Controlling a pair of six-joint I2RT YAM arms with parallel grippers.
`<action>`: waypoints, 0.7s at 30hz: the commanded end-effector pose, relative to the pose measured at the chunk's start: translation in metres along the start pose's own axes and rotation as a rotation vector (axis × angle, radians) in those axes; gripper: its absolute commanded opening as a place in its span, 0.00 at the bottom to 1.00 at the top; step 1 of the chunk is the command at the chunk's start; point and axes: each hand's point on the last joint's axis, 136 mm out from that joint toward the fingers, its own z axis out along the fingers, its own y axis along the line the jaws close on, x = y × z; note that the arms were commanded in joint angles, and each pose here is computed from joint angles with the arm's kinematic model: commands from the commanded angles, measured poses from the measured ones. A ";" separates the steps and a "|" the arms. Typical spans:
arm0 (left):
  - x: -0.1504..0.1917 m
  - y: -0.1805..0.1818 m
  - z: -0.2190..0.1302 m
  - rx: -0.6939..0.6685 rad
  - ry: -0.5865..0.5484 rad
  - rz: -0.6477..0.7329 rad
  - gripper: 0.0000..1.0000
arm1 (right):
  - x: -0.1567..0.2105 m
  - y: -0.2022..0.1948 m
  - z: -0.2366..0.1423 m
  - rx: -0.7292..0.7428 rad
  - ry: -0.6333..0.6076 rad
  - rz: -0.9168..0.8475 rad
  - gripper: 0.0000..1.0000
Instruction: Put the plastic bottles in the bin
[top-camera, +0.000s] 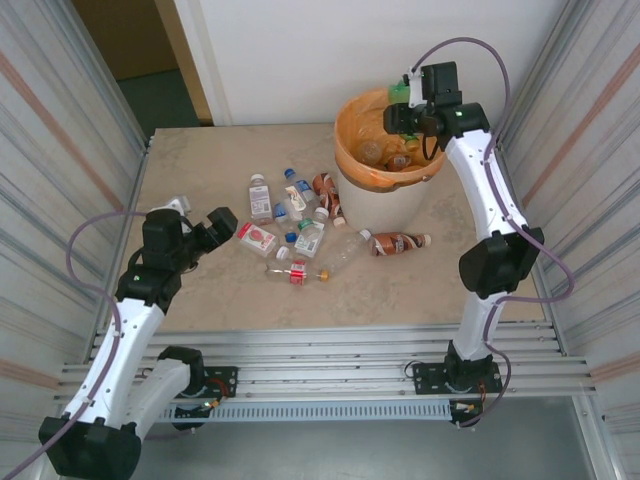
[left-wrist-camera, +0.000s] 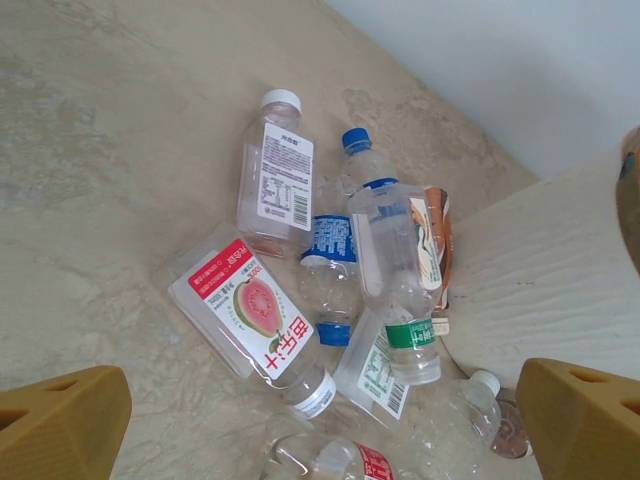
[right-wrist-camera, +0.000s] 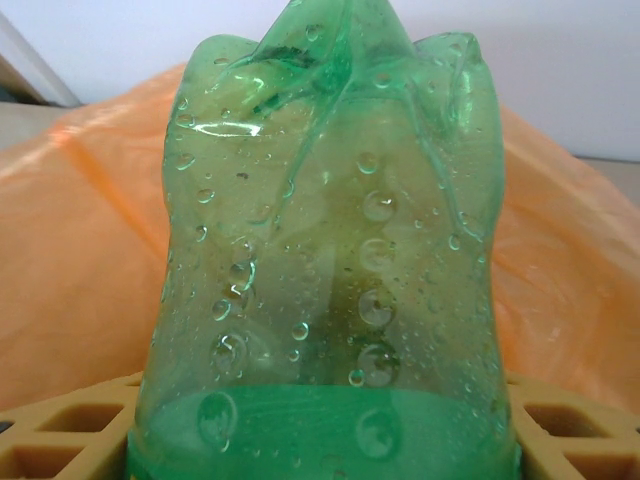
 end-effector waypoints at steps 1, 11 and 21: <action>0.006 0.014 0.004 -0.057 0.012 -0.031 0.99 | -0.002 -0.007 0.001 0.007 0.001 -0.013 0.54; 0.014 0.023 0.012 -0.083 0.042 -0.052 0.99 | 0.001 -0.017 0.003 0.046 0.009 -0.013 0.83; 0.032 0.031 0.025 -0.096 0.112 -0.088 0.98 | -0.015 -0.005 -0.037 -0.001 -0.075 0.005 0.91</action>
